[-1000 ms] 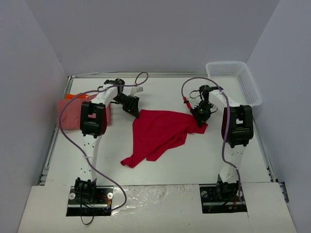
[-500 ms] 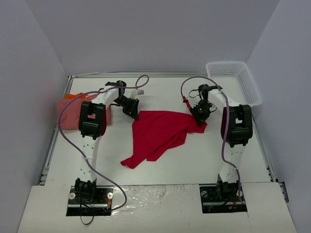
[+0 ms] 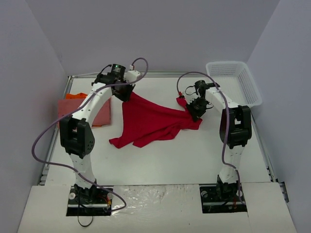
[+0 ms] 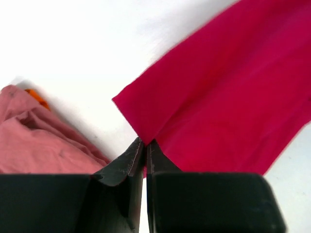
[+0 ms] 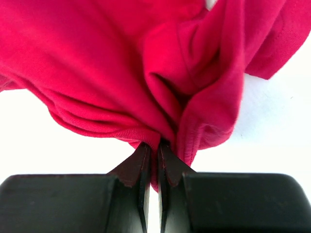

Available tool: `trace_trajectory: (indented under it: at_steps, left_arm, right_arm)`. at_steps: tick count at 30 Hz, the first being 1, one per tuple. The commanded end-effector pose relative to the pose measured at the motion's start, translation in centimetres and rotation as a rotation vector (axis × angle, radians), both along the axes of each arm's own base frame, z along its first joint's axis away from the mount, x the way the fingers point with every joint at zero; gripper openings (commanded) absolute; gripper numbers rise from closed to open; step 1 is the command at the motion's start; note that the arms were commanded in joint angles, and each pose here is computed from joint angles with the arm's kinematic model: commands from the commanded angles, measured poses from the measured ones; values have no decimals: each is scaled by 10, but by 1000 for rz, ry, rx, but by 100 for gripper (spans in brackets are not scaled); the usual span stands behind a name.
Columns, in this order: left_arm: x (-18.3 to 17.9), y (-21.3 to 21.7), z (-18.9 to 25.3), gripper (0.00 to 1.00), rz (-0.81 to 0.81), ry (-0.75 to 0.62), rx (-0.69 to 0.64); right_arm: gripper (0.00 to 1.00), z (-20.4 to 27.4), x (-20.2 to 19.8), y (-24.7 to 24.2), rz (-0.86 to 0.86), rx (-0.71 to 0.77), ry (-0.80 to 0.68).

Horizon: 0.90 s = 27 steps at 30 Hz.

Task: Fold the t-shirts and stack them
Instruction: Flatten out the tshirt

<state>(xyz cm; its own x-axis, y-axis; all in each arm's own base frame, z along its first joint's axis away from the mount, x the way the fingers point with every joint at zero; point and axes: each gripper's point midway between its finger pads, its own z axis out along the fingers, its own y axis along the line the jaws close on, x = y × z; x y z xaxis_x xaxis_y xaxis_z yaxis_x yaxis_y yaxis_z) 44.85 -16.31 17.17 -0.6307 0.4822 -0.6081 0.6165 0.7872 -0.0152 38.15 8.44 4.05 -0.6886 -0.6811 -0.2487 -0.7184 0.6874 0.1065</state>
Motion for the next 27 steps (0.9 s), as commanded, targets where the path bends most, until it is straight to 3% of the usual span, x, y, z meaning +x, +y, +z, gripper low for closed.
trace_trajectory:
  at_steps: [1,7,9,11,15,24,27]
  left_arm:
    - [-37,-20,-14,2,-74,8,190]
    - [-98,-38,-86,3,-207,161,325]
    - [-118,-45,-104,14,-258,208,353]
    - [-123,-50,-110,33,-277,201,373]
    - [-115,-48,-105,34,-255,186,362]
    - [-87,-52,-51,33,-222,139,199]
    - [-89,-57,-38,38,-256,148,137]
  right_arm:
    - [0,22,-12,5,13,17,-9]
    - [0,20,-20,3,23,11,3]
    - [0,19,-21,1,23,1,5]
    - [0,19,-22,0,23,-1,5]
    - [0,16,-23,1,27,5,15]
    - [0,9,-26,-1,29,-4,36]
    - [0,5,-26,-2,27,-11,42]
